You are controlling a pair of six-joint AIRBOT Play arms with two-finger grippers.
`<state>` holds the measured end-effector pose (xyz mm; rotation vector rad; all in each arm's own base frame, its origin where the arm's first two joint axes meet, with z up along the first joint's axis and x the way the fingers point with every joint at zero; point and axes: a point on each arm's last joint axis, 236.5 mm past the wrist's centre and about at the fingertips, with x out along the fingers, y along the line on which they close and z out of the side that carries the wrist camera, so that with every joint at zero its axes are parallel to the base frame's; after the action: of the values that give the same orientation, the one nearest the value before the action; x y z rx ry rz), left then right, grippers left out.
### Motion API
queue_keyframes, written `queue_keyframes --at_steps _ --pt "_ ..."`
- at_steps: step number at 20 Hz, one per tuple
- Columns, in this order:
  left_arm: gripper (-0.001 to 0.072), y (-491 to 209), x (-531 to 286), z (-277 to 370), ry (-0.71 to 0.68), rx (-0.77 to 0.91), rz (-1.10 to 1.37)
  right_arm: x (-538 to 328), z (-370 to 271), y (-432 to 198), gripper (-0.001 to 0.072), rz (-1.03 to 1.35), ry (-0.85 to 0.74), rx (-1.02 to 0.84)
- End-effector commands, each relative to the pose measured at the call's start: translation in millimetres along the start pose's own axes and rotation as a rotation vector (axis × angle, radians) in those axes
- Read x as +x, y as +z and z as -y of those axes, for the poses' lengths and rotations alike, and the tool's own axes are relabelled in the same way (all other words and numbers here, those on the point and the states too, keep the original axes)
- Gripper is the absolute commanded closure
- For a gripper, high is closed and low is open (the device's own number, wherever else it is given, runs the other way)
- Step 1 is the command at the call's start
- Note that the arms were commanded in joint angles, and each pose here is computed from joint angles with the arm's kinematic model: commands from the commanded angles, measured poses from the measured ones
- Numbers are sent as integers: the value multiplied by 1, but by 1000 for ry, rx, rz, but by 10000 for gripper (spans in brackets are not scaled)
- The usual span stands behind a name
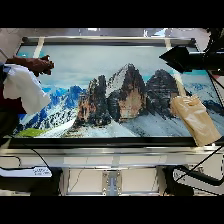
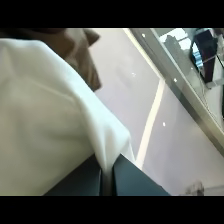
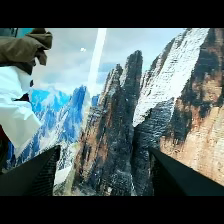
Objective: Fold the shirts.
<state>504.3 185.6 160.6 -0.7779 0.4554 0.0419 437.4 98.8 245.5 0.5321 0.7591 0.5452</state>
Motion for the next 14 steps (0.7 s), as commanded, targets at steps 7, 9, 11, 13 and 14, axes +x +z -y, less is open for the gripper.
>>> queue_keyframes --at_steps 7,9,11,13,14 --pt "695 -185 -83 261 -511 391 -466 -79 -108 40 90 117 86 -290" --pt "695 -250 -90 305 -616 465 -586 -90 -118 41 90 131 79 -331" --pt "695 -314 -91 336 -678 545 -684 -93 -119 37 89 117 68 -345" --pt "694 -374 -80 347 -677 654 -742 -91 -105 28 90 70 19 -348" --pt "694 -400 -69 347 -661 708 -755 -91 -93 25 90 47 -31 -349"
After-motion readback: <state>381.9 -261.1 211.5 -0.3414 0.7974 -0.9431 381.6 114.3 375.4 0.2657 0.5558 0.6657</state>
